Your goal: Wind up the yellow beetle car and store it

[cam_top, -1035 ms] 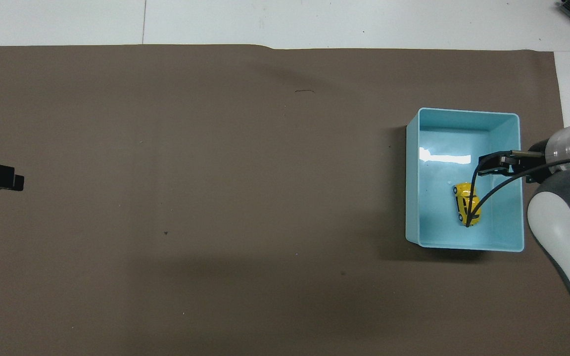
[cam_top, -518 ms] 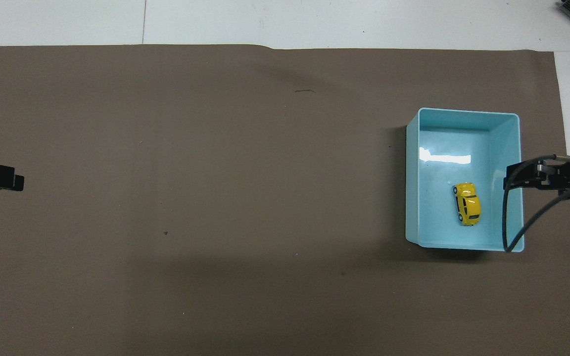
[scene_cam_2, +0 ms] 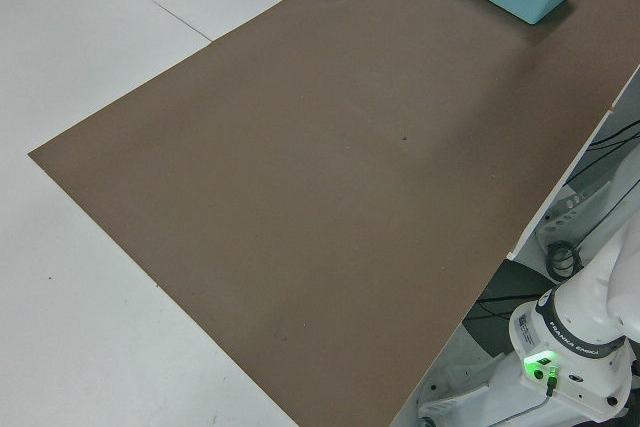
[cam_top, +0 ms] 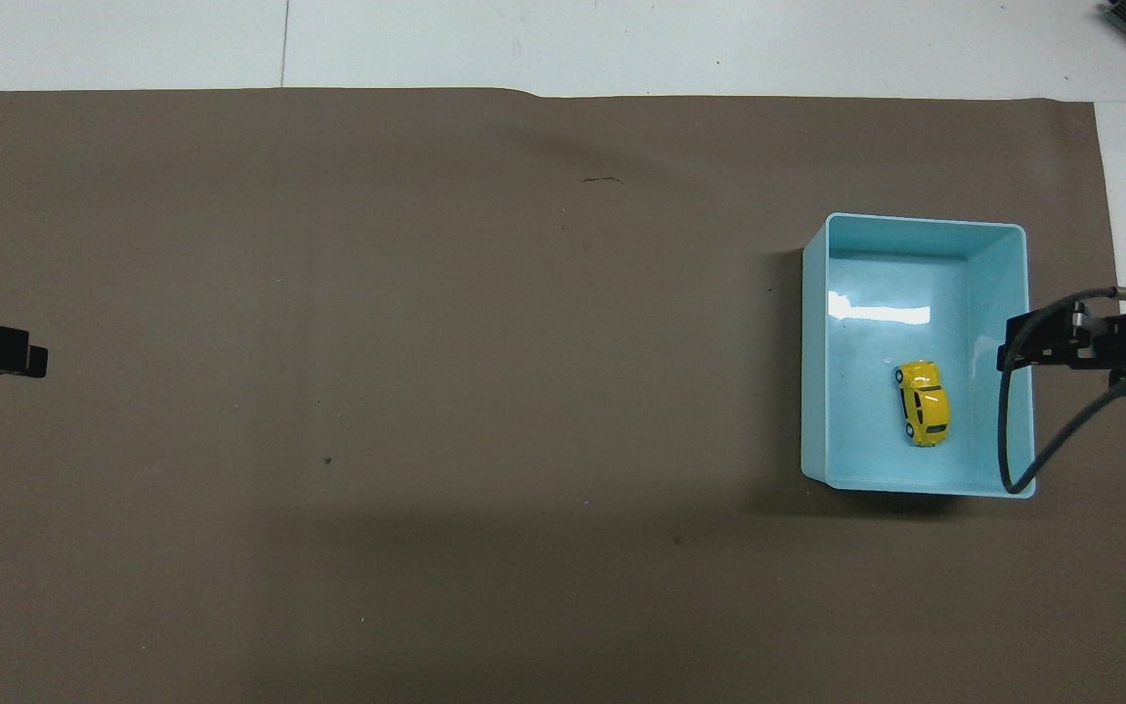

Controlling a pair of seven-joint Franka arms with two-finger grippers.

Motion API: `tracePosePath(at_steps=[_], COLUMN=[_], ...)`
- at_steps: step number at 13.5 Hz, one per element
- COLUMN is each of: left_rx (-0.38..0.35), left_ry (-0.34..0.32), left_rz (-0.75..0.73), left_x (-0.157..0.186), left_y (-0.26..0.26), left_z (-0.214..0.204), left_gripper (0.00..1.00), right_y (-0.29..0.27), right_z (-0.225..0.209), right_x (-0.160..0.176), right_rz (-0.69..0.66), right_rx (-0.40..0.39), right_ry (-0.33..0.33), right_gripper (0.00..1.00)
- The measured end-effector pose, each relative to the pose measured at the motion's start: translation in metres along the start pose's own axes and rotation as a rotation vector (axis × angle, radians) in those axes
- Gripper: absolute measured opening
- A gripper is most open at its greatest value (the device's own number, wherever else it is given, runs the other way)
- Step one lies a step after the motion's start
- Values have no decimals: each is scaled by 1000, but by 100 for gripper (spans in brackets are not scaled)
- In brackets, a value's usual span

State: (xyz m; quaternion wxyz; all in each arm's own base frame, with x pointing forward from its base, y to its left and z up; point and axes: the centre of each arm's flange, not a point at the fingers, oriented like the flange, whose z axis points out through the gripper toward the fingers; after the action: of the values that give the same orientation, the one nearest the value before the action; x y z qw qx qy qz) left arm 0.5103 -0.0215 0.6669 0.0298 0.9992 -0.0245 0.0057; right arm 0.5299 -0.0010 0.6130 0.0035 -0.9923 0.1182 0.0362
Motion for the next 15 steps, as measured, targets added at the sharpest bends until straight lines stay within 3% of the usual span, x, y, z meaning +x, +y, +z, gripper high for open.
tracePosePath(at_steps=[15], left_rx=[0], left_ry=[0], left_rz=[0], left_x=[0], left_y=[0], left_z=[0], left_gripper=[100], right_y=[-5], right_z=[-2], right_x=[4], right_rz=[-44], right_rx=[-6], right_ry=[29], right_gripper=[100])
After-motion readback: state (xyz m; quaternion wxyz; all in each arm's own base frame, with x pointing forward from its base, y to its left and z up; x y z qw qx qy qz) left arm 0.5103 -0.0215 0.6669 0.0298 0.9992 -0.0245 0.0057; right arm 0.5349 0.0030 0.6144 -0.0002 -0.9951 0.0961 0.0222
